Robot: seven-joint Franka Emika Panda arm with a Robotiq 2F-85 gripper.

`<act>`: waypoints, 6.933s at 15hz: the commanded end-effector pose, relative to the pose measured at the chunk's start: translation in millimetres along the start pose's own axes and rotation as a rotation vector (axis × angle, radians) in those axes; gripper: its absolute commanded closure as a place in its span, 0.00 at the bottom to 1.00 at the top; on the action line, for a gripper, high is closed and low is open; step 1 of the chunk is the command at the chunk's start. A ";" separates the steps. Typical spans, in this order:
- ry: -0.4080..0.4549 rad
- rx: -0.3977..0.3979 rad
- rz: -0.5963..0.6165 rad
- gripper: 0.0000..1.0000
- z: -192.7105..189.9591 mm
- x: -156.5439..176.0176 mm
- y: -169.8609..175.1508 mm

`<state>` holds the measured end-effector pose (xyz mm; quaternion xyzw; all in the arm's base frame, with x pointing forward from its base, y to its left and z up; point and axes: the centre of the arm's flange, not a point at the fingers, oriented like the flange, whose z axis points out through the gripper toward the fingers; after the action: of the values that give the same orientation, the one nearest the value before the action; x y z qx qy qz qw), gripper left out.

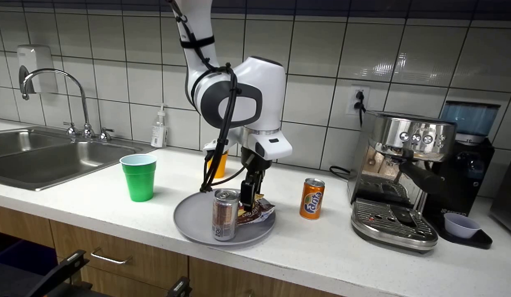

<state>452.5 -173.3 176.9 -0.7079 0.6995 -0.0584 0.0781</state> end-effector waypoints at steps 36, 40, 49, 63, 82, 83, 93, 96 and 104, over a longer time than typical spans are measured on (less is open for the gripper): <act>0.047 0.165 -0.079 1.00 -66.9 18.1 -101.9; 0.067 0.168 -0.104 1.00 -65.4 32.6 -122.7; 0.065 0.130 -0.131 1.00 -37.9 51.1 -156.3; 0.053 0.104 -0.156 0.51 -13.9 66.7 -189.0; -0.015 0.046 -0.347 0.00 -65.6 17.6 -126.9; -0.022 0.033 -0.364 0.00 -69.2 15.6 -119.9; -0.042 -0.074 -0.470 0.00 -90.6 5.6 -57.7; -0.047 -0.095 -0.491 0.00 -94.4 1.9 -44.6; -0.072 -0.121 -0.510 0.00 -92.5 -11.4 -13.5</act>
<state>467.5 -172.4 262.1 -0.8599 0.5086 -0.0156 0.0415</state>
